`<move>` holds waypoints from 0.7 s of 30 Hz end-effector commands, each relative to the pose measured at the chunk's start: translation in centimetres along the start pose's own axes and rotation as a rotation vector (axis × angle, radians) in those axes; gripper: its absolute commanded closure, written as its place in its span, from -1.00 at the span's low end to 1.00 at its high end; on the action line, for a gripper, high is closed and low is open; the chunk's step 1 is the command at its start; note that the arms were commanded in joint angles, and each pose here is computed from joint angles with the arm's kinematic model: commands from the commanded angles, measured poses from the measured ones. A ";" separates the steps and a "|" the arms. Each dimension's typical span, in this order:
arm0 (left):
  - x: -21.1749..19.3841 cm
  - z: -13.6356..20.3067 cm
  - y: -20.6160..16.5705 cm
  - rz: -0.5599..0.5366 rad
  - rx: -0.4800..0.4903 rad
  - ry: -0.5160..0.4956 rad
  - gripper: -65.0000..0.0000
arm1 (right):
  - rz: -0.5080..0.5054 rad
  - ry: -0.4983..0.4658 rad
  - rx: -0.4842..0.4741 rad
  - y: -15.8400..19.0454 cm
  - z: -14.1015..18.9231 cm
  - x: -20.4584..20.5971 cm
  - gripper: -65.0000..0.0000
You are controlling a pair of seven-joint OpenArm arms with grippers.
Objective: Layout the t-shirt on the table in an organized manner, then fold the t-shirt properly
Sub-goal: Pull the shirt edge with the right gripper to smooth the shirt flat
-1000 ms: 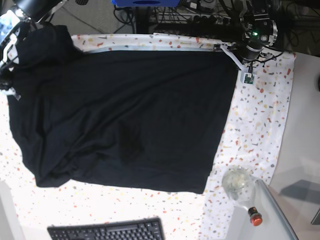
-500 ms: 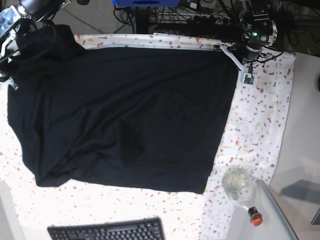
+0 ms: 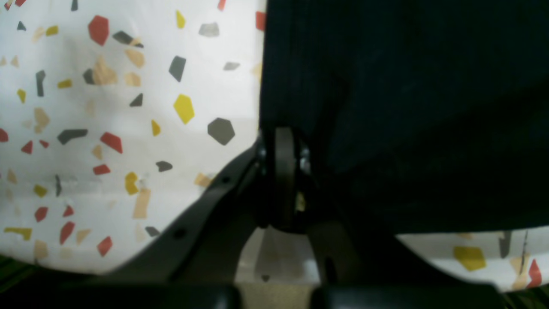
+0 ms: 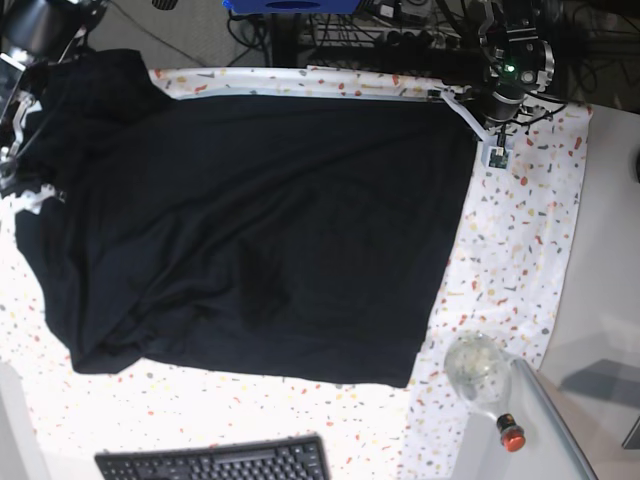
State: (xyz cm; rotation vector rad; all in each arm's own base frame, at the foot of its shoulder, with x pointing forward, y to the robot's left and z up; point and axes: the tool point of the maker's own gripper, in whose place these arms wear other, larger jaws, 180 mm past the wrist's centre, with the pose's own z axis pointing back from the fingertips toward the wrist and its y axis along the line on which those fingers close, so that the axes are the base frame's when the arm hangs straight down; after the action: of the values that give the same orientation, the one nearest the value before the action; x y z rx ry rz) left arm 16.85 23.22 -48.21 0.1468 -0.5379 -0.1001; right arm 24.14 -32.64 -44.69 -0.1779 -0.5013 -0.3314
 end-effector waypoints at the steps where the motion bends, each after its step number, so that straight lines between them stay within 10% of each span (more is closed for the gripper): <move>1: 0.6 0.3 0.5 -0.004 0.017 -0.024 1.00 | 0.028 -0.033 0.031 0.5 0.3 1.4 -0.30; 5: 0.6 0.3 0.5 -0.004 0.017 -0.024 1.00 | 0.141 -0.048 0.121 2.3 0.5 2.2 -0.57; 12: 0.6 0.3 0.6 -0.005 0.018 -0.024 1.00 | 0.122 -0.114 0.145 2.0 -1.2 3.5 -0.42; 15: 0.5 0.3 0.7 -0.005 0.019 -0.024 1.00 | 0.096 -0.081 0.159 1.6 -2.9 3.1 -0.02; 19: 0.5 0.3 0.7 -0.005 0.019 -0.024 1.00 | 0.072 -0.111 0.172 1.0 -4.0 3.6 1.00; 21: 0.5 0.3 0.7 -0.005 0.019 -0.024 1.00 | 0.062 -0.132 0.171 0.8 -4.3 4.1 1.00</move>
State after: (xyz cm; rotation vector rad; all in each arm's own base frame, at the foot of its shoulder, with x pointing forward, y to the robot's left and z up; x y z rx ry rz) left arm 16.71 23.27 -48.25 0.1477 -0.5352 -0.0997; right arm 28.09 -33.01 -48.12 -0.0332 -0.5881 -0.2164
